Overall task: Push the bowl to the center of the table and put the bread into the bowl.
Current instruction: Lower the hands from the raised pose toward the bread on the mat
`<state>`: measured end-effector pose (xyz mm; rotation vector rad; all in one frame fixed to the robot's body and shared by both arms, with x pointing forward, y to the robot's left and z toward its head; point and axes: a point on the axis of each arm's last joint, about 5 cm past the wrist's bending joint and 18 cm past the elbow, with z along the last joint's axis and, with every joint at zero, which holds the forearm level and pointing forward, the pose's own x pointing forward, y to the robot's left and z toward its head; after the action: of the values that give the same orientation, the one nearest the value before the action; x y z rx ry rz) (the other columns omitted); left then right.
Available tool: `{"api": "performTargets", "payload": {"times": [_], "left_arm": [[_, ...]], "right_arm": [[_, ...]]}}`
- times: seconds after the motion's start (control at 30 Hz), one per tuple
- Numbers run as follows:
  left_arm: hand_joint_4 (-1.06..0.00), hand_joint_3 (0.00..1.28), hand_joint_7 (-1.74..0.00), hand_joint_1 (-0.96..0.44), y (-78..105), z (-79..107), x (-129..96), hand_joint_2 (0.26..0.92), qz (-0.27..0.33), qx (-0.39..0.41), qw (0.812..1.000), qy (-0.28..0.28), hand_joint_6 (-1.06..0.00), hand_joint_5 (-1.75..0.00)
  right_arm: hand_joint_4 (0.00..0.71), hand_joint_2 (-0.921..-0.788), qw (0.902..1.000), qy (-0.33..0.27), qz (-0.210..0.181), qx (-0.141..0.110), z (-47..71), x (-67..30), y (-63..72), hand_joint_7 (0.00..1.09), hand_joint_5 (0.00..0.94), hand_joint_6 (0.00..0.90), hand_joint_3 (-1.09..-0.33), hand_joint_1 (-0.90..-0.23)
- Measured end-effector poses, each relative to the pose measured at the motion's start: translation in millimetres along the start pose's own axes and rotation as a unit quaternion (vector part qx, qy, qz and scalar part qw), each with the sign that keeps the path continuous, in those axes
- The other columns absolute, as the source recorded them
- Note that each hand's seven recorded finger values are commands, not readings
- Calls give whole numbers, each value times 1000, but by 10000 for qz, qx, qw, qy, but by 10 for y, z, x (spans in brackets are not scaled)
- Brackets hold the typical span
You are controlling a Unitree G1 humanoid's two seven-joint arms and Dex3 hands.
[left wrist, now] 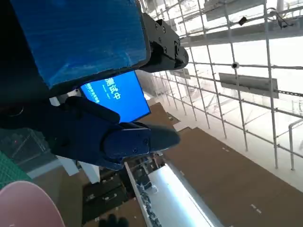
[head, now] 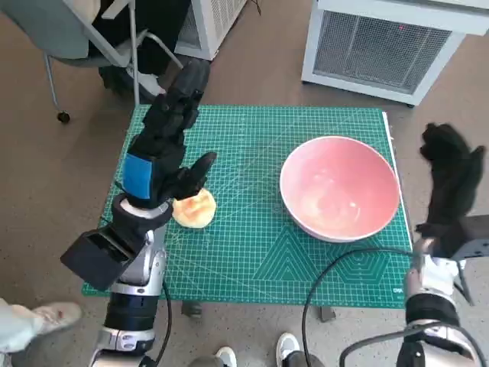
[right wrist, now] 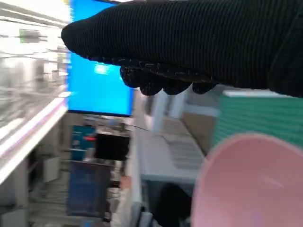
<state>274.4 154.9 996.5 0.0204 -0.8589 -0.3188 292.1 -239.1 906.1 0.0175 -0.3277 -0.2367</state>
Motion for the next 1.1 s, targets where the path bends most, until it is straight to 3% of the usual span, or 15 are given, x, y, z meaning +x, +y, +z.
{"api": "performTargets", "payload": {"times": [0.2, 0.4, 0.93, 1.1], "left_arm": [[-250, 360, -17, -573, 4, 24, 9, 921, -12, 16, 10000, -29, -383, -4], [-251, 361, -16, -582, 19, 37, 9, 921, -31, 49, 10000, -13, -383, -4], [-249, 378, -14, -632, 71, 55, -55, 921, -44, 419, 9990, 132, -382, -1], [-250, 379, -15, -638, 91, 78, -74, 921, -4, 495, 9987, 107, -386, -2]], "right_arm": [[259, -921, 9964, 763, -75, 348, -132, -57, 72, 553, 8, 21, -821, -528], [256, -921, 9918, 1103, -41, 643, -168, -44, 197, 529, 3, 34, -814, -535], [265, -921, 9831, 1346, 303, 1200, -101, 85, 616, 513, 6, 78, -811, -518], [235, -921, 9806, 1338, 414, 1374, -64, 124, 728, 480, 1, 93, -824, -496]]}}
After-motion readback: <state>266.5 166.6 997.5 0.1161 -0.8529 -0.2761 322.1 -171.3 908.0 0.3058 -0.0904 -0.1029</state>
